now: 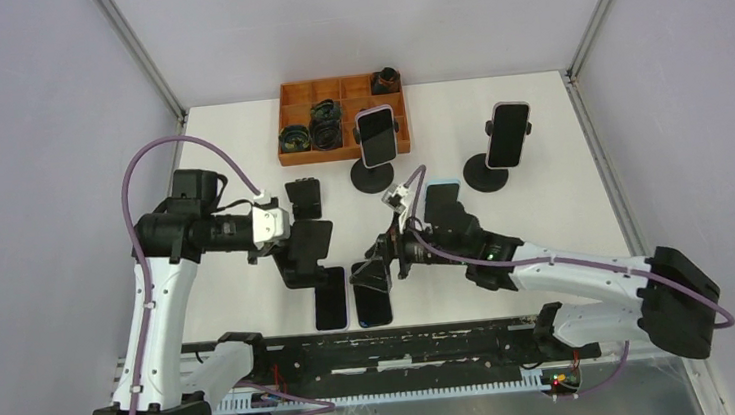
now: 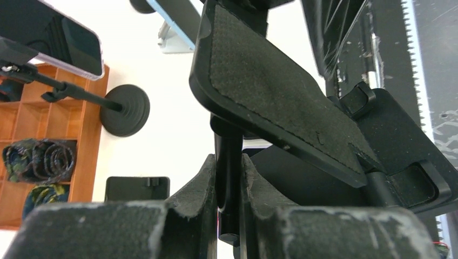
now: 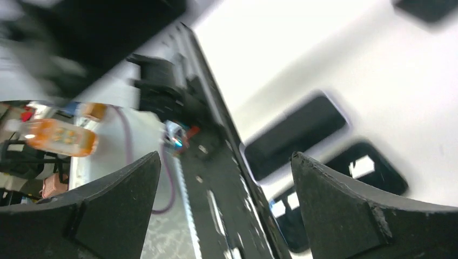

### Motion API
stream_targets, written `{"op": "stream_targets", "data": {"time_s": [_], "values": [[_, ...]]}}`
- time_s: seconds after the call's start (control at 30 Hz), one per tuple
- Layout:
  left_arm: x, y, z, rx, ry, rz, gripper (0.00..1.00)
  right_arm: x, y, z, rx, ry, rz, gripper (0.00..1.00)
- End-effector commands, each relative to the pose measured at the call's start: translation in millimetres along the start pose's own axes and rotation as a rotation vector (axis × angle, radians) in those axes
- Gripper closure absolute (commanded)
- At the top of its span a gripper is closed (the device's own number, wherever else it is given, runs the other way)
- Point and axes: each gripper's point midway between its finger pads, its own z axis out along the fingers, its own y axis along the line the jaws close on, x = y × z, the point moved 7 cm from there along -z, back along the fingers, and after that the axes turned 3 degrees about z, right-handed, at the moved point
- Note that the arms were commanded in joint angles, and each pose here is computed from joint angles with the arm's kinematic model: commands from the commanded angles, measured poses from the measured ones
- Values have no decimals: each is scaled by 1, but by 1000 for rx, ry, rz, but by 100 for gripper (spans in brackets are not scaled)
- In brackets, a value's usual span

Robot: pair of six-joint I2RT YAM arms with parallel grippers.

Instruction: Remove the phone from the phone stand

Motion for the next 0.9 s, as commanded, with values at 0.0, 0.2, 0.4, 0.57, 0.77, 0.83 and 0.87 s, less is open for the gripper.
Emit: {"op": "stream_targets", "data": {"time_s": [0.0,0.2,0.4,0.57,0.77,0.83,0.87], "values": [[-17,-5,1,40,-114,72,98,-59,70,-22,-339,-250,-221,6],[-22,0,1,41,-139,86,98,-81,103,-23,-521,-360,-169,21],[-28,0,2,51,-179,79,97,-94,123,-9,-605,-361,-138,28],[-32,1,0,54,-182,82,96,-101,128,-1,-631,-371,-107,38],[-32,2,0,56,-180,74,90,-102,133,3,-665,-371,-86,67],[-30,3,0,57,-153,23,69,-100,133,3,-671,-361,-82,79],[-29,3,-1,61,-140,15,62,-99,131,4,-665,-353,-83,86]]}}
